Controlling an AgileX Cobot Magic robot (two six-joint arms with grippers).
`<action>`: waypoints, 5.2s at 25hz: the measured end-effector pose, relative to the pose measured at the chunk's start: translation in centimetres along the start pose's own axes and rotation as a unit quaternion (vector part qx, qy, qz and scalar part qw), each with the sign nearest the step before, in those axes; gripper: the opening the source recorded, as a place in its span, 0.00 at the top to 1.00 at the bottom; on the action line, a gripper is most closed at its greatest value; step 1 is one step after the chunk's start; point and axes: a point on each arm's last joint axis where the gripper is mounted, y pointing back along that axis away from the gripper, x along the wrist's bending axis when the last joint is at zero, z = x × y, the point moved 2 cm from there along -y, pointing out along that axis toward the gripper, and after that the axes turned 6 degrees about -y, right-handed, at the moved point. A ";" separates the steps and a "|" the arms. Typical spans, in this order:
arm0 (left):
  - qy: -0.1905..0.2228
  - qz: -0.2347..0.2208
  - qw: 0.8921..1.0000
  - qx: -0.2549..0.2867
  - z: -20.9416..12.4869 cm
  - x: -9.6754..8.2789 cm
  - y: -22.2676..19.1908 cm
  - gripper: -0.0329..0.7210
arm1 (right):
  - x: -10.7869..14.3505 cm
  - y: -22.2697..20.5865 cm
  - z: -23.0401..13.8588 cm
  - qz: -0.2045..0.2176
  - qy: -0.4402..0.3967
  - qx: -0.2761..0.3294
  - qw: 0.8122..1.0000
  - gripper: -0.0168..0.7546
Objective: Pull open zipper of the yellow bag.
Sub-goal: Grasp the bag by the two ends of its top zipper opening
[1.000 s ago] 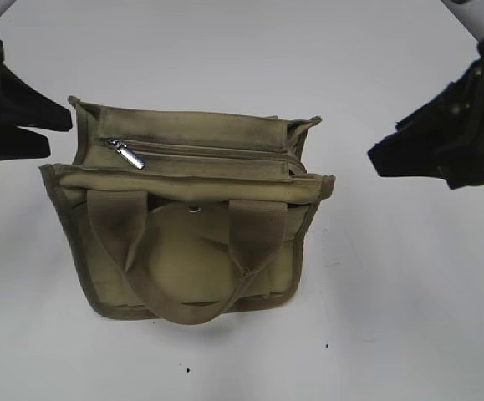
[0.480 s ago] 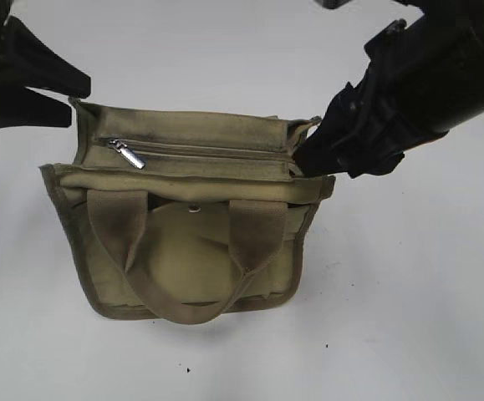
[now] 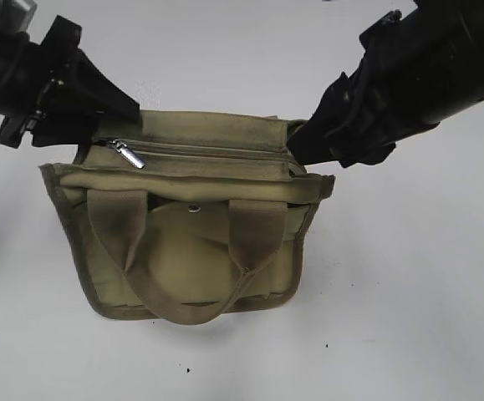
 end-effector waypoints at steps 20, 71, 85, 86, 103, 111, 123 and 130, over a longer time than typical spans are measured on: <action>-0.006 -0.016 1.000 0.007 0.3 -0.8 0.3 0.94 | 1.3 -4.0 3.0 0.060 0.120 -0.128 0.983 0.53; -0.005 -0.016 1.000 0.005 0.4 -0.7 0.2 0.95 | 4.5 -13.0 3.6 -0.059 0.068 -0.144 0.985 0.65; -0.005 -0.015 1.000 0.006 0.3 -0.7 0.2 0.95 | 4.4 -13.5 2.8 -0.066 0.106 -0.129 0.984 0.69; -0.005 -0.014 1.000 0.007 0.3 -0.6 0.2 0.95 | 4.4 -13.5 2.6 -0.066 0.107 -0.126 0.984 0.69; -0.003 -0.016 1.000 0.006 0.4 -0.6 0.1 0.95 | 4.0 -13.0 2.4 -0.080 0.147 -0.124 0.978 0.98; 0.002 -0.025 1.000 0.002 0.5 -0.9 0.1 0.95 | 0.3 -9.5 2.7 -0.066 0.118 -0.142 0.981 0.98; 0.000 -0.023 1.000 0.006 0.4 -0.8 0.1 0.95 | -2.7 -7.7 0.0 0.020 0.084 -0.065 0.994 0.98; 0.000 -0.023 1.000 0.006 0.4 -0.8 0.1 0.95 | 1.4 -8.7 2.9 -0.018 0.163 -0.120 0.979 0.78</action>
